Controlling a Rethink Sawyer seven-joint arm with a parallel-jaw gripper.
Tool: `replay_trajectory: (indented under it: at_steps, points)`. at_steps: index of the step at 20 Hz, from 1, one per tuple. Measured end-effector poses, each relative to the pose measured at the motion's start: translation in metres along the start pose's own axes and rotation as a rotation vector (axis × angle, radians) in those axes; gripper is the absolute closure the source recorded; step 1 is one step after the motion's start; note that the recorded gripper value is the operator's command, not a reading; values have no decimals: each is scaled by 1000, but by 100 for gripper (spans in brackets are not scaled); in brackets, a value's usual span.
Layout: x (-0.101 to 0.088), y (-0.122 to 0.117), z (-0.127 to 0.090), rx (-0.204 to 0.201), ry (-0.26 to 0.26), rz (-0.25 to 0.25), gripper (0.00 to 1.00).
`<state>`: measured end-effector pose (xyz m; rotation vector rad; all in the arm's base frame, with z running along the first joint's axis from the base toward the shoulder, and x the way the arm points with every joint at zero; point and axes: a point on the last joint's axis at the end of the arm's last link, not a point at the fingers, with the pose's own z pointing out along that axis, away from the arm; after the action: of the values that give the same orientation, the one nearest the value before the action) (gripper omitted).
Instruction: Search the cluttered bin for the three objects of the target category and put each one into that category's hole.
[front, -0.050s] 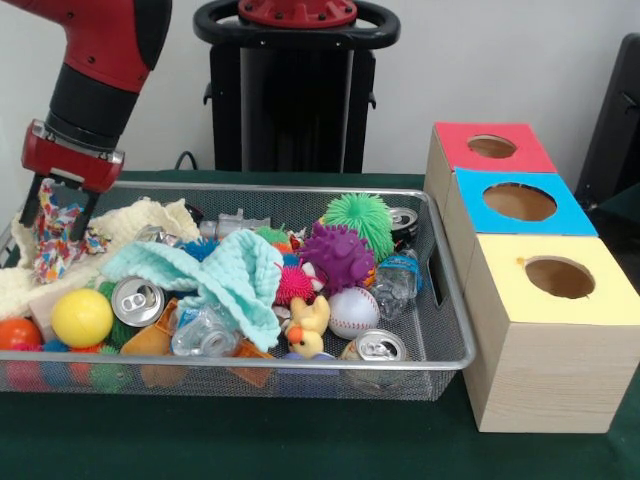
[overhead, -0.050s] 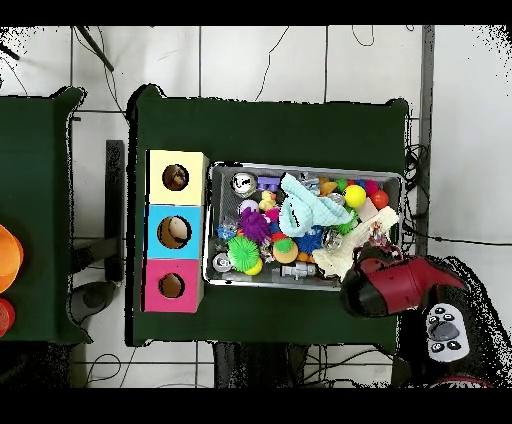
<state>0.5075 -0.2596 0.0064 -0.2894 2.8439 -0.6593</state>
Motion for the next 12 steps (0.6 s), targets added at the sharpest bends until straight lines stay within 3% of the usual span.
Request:
replay_trajectory:
  at_steps: [12]
  points:
    - [-8, 21, 5, -32, 23, 101, 0]
